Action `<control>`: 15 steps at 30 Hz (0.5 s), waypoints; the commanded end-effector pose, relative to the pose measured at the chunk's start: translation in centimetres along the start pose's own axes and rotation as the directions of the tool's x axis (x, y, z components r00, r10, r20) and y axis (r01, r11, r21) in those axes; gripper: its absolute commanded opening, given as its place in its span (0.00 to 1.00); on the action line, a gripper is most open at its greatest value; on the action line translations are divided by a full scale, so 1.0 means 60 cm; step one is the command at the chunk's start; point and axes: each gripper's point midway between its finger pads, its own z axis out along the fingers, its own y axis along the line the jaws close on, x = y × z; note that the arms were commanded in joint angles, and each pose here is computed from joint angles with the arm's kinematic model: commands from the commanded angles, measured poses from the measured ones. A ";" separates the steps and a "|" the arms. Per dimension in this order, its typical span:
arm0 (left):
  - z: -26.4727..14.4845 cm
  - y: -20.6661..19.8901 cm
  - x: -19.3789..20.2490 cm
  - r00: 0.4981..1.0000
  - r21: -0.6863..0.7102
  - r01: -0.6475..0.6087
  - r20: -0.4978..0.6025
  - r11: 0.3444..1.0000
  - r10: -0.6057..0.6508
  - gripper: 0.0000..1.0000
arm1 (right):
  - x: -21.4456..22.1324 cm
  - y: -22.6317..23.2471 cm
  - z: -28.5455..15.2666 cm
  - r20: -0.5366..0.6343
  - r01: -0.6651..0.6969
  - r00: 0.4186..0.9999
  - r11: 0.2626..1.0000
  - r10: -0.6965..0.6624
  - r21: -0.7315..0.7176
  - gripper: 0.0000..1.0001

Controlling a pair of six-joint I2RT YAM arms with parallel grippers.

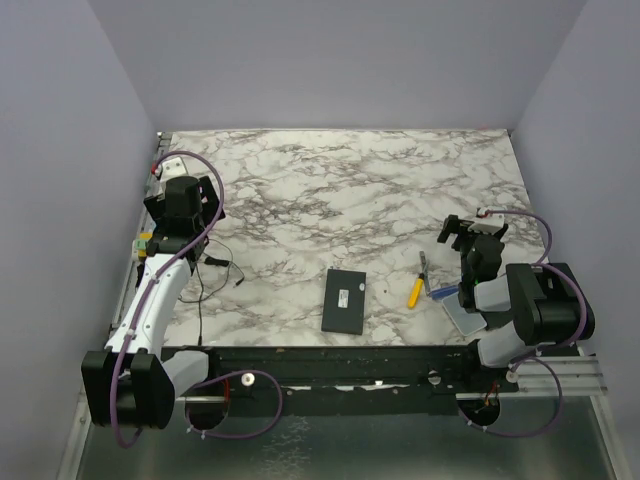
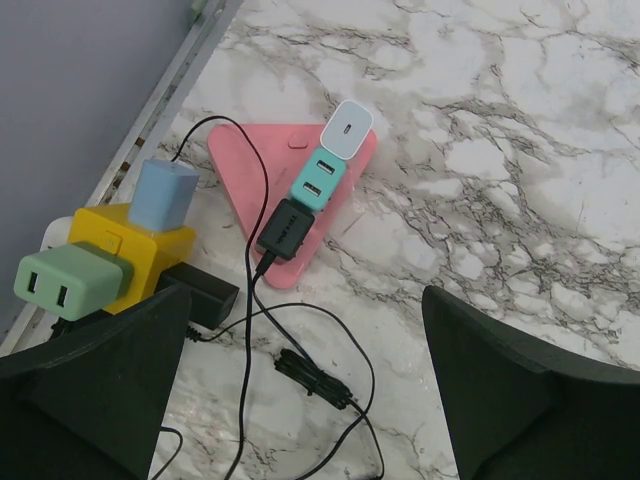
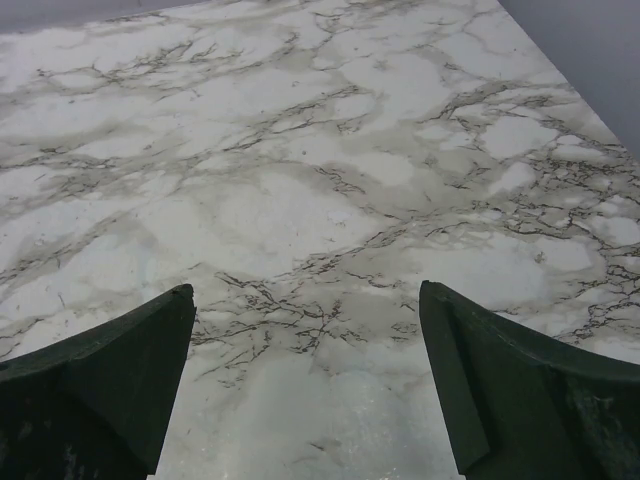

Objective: Pull the plug off the socket
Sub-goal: Move the socket to the center of the board.

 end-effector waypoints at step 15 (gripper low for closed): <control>0.015 -0.001 -0.021 0.988 0.026 -0.153 0.008 0.988 0.153 0.99 | -0.021 -0.009 0.003 0.049 0.009 0.999 1.000 -0.010 0.024 1.00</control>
